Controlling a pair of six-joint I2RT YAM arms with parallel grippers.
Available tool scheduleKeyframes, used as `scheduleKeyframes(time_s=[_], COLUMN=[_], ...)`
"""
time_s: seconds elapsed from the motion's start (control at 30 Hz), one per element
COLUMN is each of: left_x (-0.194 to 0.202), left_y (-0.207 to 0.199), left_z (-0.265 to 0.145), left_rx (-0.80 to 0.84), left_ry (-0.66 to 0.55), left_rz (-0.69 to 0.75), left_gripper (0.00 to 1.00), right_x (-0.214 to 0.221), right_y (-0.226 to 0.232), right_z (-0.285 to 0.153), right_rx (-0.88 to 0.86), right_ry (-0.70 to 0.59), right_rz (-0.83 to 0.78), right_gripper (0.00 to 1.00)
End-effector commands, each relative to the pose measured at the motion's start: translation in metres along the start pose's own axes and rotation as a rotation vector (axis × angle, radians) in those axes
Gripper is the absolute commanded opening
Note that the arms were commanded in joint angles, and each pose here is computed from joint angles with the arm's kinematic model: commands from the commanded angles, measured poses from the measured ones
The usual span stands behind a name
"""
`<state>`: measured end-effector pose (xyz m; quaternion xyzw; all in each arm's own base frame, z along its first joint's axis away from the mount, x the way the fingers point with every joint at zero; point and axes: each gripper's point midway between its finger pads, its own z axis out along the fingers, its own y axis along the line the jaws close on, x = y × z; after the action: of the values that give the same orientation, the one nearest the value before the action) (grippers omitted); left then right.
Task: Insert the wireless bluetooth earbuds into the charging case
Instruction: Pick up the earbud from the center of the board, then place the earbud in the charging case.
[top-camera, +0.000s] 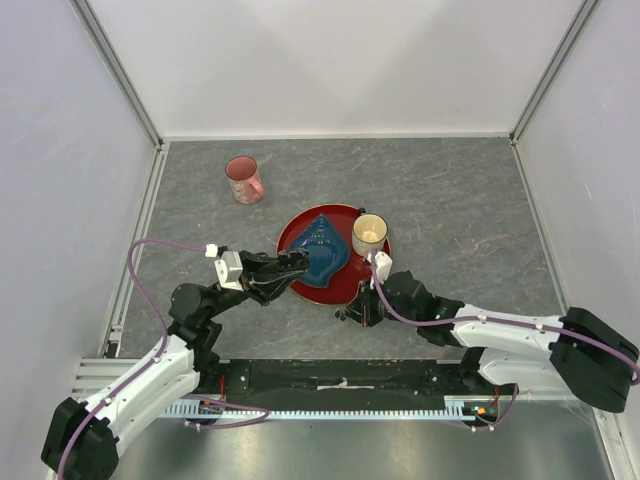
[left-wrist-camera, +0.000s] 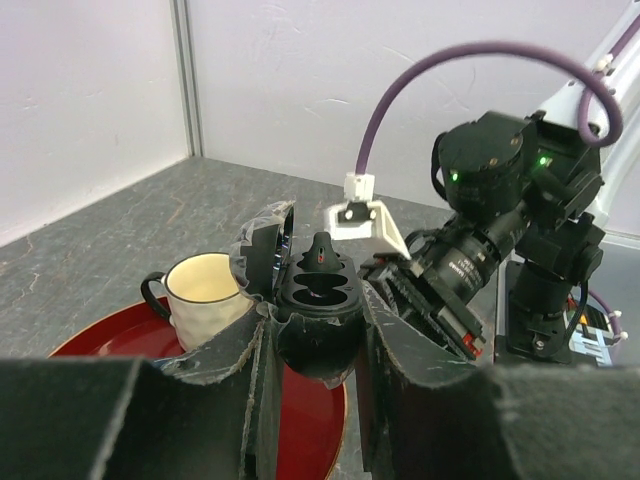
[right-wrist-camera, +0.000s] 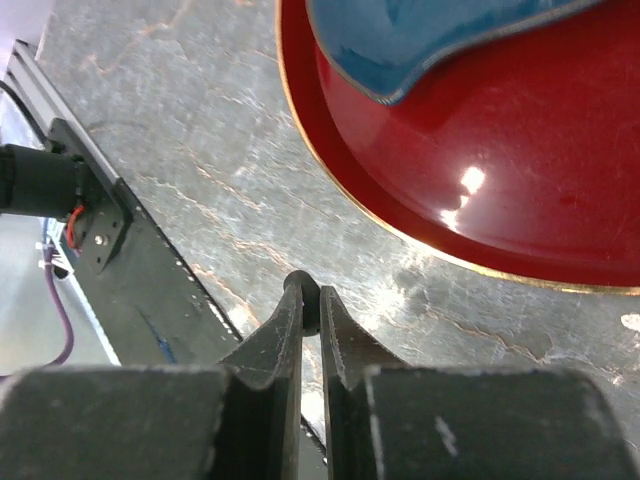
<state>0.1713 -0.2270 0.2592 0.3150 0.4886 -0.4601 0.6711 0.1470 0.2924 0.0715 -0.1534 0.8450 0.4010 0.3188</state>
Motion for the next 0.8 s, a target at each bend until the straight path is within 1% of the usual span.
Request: scheduleKeyframes(time_s=[0.0,0.23,0.27,0.3,0.37,0.4,0.57,0.6,0.77], left_x=[-0.007,-0.009,-0.009,-0.009,-0.011,-0.011,-0.012,-0.011,-0.015], left_y=[0.004,0.006,0.005,0.005,0.005,0.004,0.002,0.001,-0.012], left_z=[0.001,0.003,0.003,0.003,0.003,0.003,0.004,0.004,0.008], left_rx=[-0.022,-0.019,-0.017,-0.017,-0.014,-0.012,-0.001,0.003,0.085], left_ry=[-0.029,-0.029,-0.030,-0.030,-0.034,-0.035,-0.036,-0.034,-0.026], left_rz=[0.034,0.057,0.059,0.059,0.062,0.059,0.054,0.048,0.042], left_gripper=[0.02,0.02,0.02,0.02,0.02,0.02,0.02,0.02,0.02], right_x=[-0.050,-0.112,-0.115,-0.127,-0.131,-0.140,-0.158,-0.165,-0.184], right_y=[0.033,0.079,0.082,0.092,0.099,0.111,0.138,0.147,0.173], right_z=[-0.014,-0.057,-0.061,-0.069,-0.076,-0.083,-0.102,-0.106,-0.115], right_rx=[-0.046,-0.123,-0.128,-0.144,-0.155,-0.192,-0.268,-0.290,-0.357], right_ry=[-0.104,-0.260,-0.255,-0.280,-0.272,-0.287,-0.332,-0.344,-0.376], right_rz=[-0.101,-0.240,-0.254,-0.284,-0.309,-0.333,-0.411,-0.449,-0.560], right_gripper=[0.00,0.00,0.00,0.00,0.00,0.00,0.00,0.00,0.00])
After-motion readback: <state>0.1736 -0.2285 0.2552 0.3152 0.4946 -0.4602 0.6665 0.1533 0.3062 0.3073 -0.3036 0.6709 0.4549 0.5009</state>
